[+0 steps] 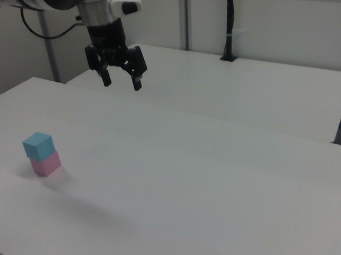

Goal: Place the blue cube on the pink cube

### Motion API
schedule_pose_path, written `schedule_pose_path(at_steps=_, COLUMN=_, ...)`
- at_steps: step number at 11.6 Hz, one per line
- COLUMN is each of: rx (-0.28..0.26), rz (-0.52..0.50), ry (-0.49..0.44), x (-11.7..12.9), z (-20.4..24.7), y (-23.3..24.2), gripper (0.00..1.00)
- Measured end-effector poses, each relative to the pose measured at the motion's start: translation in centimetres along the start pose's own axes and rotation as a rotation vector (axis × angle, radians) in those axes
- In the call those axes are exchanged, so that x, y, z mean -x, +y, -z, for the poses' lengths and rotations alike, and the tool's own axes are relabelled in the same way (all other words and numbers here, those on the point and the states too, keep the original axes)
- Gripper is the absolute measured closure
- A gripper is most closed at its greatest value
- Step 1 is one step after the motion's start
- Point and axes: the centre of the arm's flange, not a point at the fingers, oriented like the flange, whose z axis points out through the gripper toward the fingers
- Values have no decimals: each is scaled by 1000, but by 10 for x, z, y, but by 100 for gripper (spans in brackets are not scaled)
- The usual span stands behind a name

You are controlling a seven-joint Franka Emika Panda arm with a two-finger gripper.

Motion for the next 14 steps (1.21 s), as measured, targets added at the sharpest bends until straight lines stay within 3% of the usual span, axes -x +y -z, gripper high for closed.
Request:
schedule_pose_path(at_steps=2, rx=0, rz=-10, ry=-8, x=2, z=-1, y=6, gripper=0)
schedule_pose_path(at_steps=7, rx=-67, rz=-93, ry=43, x=9, z=17, y=43, gripper=0)
schedule_pose_path(at_steps=10, rx=-84, rz=-164, ry=44, x=5, z=19, y=26, gripper=0)
schedule_pose_path(at_steps=14, rx=-98, rz=-163, ry=41, x=-1, z=18, y=3, gripper=0)
